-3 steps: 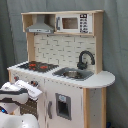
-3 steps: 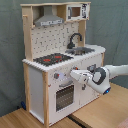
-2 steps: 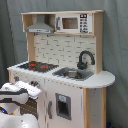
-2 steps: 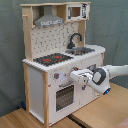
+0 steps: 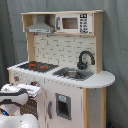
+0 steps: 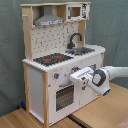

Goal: Play with the kitchen

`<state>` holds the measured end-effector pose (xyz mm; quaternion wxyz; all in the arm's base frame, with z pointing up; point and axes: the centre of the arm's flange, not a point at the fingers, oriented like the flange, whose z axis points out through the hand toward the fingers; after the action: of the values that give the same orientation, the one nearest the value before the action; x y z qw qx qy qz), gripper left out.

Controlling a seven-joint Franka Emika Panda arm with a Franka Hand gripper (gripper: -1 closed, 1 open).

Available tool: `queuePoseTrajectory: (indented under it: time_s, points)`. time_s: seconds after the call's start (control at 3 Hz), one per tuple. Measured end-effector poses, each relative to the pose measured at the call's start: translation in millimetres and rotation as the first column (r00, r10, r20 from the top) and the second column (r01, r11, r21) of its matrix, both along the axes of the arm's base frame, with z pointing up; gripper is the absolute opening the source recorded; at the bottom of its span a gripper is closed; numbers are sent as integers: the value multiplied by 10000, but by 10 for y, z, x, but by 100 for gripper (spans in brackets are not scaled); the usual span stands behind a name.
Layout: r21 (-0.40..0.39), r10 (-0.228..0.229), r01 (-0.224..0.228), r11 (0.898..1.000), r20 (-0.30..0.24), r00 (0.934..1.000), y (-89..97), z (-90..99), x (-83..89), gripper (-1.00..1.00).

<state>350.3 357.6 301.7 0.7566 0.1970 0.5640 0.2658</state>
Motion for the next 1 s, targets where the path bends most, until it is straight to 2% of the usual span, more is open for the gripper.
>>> queuePoseTrajectory:
  time_s: [0.33, 0.67, 1.0]
  points:
    - [-880, -131, 155, 9960, 276, 9995, -7, -30, 5, -100]
    - [-875, -128, 152, 9960, 274, 9995, -7, -31, 4, 100]
    - [532, 292, -288, 9982, -68, 9996, -6, -75, -14, 100]
